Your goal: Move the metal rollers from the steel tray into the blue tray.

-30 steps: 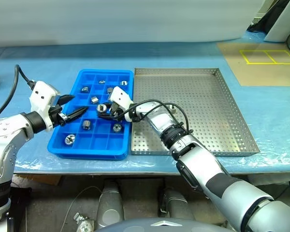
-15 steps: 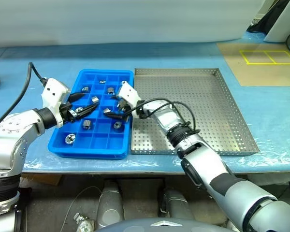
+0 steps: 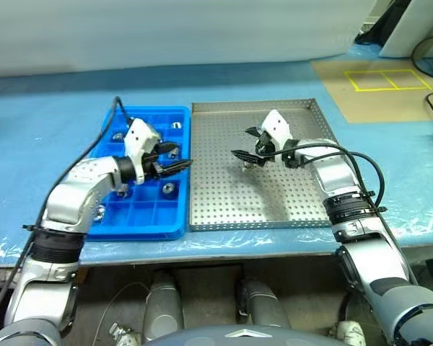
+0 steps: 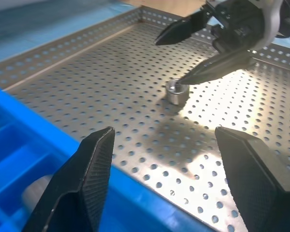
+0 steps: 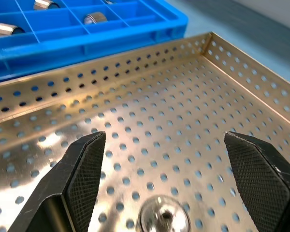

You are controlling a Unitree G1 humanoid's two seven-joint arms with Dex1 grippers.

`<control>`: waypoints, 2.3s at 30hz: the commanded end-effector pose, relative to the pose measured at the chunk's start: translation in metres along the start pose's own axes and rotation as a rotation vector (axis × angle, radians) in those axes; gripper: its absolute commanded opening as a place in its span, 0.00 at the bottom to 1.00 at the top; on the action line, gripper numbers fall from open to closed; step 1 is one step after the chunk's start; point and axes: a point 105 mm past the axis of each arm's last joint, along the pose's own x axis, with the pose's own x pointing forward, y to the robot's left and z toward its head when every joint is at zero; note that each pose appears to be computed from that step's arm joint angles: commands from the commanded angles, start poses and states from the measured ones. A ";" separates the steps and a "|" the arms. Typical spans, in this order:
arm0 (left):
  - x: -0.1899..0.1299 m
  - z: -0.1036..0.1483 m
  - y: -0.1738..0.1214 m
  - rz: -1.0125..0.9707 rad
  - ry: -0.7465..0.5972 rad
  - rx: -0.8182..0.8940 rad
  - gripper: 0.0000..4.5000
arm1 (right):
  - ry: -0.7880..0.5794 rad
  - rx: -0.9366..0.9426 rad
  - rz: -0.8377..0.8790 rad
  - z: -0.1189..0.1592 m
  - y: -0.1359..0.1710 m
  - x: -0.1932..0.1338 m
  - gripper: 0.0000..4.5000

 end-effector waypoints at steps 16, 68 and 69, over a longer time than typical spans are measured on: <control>0.019 -0.011 -0.008 -0.071 -0.003 0.008 0.78 | 0.087 0.118 -0.112 -0.051 -0.001 0.016 0.87; -0.104 0.002 0.017 0.386 0.048 0.008 0.78 | -0.201 0.000 0.656 0.080 0.189 0.104 0.38; -0.102 0.003 0.017 0.379 0.044 0.008 0.78 | -0.201 0.002 0.644 0.079 0.183 0.103 0.38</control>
